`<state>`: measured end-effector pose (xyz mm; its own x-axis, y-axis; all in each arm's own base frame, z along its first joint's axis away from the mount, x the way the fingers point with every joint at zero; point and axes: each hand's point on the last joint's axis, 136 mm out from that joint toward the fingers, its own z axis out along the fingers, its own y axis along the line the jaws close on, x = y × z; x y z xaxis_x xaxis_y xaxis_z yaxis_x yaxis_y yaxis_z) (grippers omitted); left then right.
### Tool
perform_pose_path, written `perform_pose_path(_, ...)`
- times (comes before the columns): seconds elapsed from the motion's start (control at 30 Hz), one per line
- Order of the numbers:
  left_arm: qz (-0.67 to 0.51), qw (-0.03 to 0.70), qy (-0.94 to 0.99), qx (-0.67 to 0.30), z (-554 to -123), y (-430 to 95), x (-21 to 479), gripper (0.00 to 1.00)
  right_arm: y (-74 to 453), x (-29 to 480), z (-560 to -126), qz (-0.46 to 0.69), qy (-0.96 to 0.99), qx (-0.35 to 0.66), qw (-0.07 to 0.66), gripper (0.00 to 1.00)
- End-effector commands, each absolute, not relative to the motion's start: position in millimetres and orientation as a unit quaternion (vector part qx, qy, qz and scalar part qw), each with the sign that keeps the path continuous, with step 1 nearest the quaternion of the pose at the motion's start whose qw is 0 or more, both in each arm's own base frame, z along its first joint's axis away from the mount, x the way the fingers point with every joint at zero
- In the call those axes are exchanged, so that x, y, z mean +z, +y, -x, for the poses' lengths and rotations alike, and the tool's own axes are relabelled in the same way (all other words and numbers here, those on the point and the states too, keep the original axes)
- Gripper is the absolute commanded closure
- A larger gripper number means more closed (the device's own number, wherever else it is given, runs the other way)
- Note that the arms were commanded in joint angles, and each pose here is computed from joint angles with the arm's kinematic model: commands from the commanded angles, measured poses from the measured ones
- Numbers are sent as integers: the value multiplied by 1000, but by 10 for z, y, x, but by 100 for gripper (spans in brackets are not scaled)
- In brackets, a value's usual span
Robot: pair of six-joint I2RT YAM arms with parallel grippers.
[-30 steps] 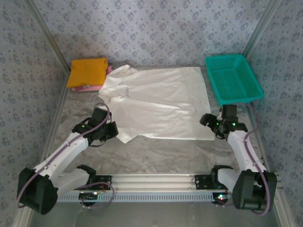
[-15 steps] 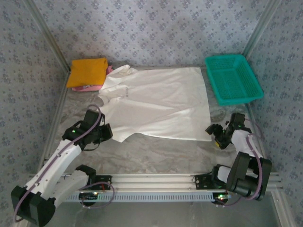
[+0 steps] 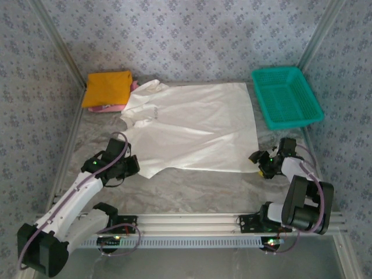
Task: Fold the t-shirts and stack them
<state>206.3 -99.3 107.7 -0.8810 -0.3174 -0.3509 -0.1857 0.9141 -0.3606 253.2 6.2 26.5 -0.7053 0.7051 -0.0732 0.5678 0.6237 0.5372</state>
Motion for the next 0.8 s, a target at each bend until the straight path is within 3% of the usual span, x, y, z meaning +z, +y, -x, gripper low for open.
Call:
perform_pose_path(0.0,138,216,954,-156,-2093,-943,1081,100,33,182,-2452,-373,887,230,141,50)
perform_pose_path(0.1,149,221,952,-150,-2111,-881,1068,100,4,269,-2430,-374,887,226,150,68)
perform_pose_path(0.2,147,223,950,-160,-2136,-908,1049,100,5,301,-2437,-370,888,228,153,100)
perform_pose_path(0.4,123,233,950,-168,-2174,-954,1123,100,92,356,-2398,-358,889,248,139,100)
perform_pose_path(0.77,134,204,955,-170,-1781,-1003,1146,100,203,479,-1922,-426,856,280,88,100)
